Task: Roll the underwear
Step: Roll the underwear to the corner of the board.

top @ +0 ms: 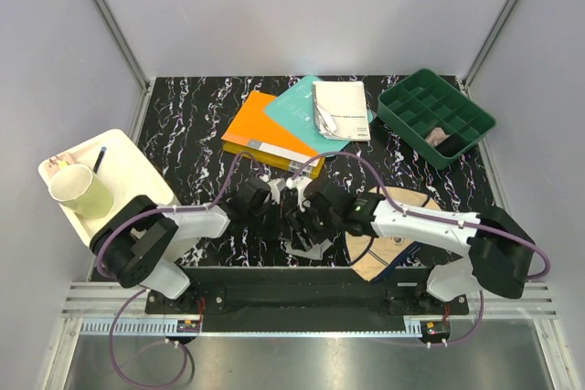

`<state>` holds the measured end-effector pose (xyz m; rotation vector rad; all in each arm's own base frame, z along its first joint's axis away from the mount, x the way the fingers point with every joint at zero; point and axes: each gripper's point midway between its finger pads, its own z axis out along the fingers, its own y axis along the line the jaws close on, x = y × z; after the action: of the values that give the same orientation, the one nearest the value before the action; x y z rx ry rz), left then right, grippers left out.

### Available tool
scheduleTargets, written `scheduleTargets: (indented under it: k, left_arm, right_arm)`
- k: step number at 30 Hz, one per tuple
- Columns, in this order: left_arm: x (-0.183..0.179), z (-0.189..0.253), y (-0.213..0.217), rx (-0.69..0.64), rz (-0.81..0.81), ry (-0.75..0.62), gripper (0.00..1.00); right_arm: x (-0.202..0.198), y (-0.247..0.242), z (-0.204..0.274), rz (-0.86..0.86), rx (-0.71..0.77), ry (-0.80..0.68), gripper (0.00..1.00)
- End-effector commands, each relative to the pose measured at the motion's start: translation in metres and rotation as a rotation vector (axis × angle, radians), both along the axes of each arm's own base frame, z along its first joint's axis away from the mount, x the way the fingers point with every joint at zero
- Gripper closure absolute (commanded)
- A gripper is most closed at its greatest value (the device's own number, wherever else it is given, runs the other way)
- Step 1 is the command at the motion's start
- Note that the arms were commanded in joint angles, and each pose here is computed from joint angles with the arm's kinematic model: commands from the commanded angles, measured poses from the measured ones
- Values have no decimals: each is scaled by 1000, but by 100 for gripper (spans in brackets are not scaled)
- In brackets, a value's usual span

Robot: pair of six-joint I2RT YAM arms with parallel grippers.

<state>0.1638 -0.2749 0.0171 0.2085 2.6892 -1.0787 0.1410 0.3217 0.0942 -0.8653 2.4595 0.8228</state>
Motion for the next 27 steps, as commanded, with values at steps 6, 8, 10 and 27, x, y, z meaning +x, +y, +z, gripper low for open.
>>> scheduleTargets:
  k: [6,8,10,27]
  left_arm:
    - [-8,-15,11,66,-25,41,100]
    - [-7,-14,10,66,-27,42,100]
    - [-8,-14,11,71,-28,43,100]
    - [-7,-16,13,71,-39,42,100]
  right_arm:
    - [-6,4,-30,85,-142,-151,37]
    - [-9,8,-30,95,-127,-164,38]
    - [-10,7,-34,94,-134,-167,39]
    - [-13,-4,-75,61,-268,-176,53]
